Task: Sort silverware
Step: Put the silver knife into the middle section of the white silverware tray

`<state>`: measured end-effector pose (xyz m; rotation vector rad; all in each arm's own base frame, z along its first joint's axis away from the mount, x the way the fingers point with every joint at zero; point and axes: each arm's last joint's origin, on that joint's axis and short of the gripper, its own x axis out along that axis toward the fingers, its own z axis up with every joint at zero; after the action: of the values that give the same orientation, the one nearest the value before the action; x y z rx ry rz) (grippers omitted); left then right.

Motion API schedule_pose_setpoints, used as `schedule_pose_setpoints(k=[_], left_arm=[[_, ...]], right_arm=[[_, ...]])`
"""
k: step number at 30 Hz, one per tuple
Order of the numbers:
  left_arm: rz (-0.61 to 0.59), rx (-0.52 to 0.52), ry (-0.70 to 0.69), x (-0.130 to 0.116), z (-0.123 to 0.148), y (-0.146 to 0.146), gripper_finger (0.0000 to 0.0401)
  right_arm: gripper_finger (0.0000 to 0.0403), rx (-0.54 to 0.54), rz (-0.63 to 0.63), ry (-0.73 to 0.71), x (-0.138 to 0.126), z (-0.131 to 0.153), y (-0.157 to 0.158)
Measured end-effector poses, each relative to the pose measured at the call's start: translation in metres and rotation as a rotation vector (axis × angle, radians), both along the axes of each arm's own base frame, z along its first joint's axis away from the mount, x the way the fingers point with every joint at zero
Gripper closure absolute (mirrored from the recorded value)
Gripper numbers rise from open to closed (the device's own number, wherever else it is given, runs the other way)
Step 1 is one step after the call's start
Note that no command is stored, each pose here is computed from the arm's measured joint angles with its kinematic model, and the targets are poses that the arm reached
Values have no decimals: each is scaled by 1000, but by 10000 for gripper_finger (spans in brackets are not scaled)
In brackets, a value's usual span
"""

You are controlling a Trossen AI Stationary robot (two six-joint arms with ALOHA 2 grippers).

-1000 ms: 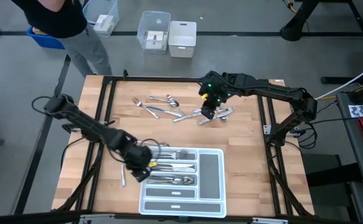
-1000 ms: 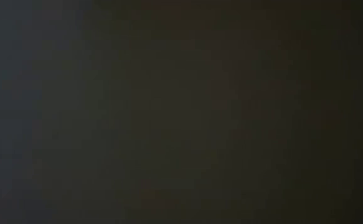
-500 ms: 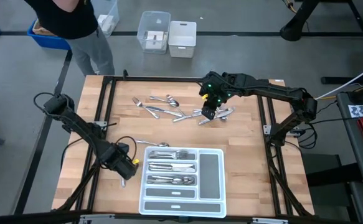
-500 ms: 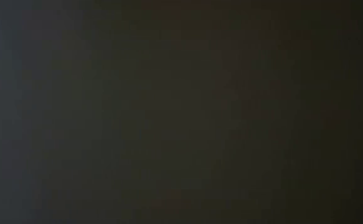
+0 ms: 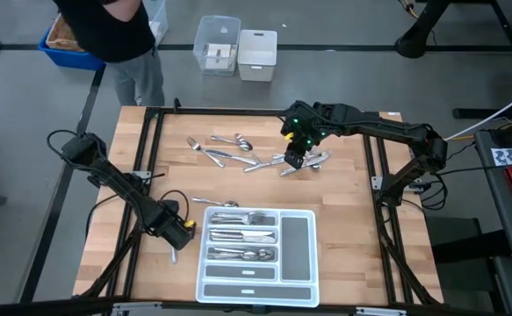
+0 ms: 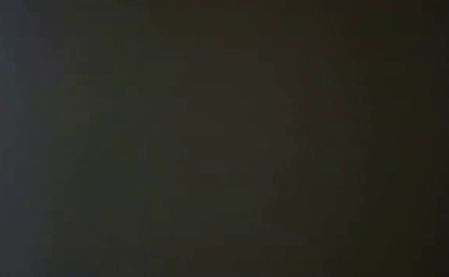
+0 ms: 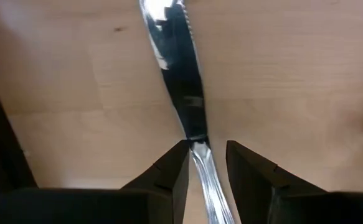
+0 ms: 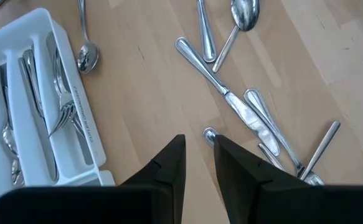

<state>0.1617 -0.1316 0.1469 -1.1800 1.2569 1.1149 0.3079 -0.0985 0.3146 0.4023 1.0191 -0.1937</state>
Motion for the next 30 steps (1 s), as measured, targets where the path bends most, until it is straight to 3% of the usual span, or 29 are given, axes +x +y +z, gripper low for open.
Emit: schedule_pose_setpoints(k=[12, 21, 30], left_arm=[[13, -17, -12, -6, -15, 5, 312], [-53, -11, -7, -7, -15, 6, 383], [-111, -24, -40, -8, -11, 7, 378]], right_arm=[[317, -9, 12, 0, 0, 0, 0], [317, -12, 16, 0, 0, 0, 0], [317, -23, 33, -2, 0, 0, 0]])
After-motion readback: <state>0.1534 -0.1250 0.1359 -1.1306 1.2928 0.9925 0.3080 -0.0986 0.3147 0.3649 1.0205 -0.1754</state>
